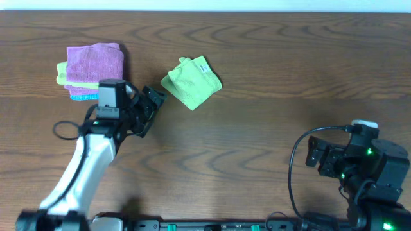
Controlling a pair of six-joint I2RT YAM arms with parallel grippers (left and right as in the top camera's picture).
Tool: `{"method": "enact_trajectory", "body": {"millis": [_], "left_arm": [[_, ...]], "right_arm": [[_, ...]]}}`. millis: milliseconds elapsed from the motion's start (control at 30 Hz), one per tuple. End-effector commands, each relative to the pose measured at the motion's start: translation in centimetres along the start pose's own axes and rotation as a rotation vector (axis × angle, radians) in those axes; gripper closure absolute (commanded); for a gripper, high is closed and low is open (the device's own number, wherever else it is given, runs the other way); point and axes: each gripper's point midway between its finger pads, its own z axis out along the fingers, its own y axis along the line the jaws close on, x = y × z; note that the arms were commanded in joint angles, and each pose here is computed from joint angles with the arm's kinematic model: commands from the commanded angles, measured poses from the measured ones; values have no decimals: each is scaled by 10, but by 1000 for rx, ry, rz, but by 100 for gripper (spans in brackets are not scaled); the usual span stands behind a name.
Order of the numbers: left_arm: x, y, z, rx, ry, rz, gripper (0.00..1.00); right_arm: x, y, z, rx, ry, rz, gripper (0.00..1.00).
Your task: Fold the cloth
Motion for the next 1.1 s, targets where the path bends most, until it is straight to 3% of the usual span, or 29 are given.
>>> {"method": "enact_trajectory", "body": {"millis": [0, 433, 1067], "left_arm": [[2, 4, 22, 10, 52, -47, 5], [3, -2, 89, 98, 104, -20, 5], [-17, 10, 127, 89, -29, -13, 5]], "right_arm": [[1, -3, 1, 15, 3, 18, 1], [1, -4, 1, 16, 3, 18, 1], [1, -4, 1, 16, 3, 18, 1]]}}
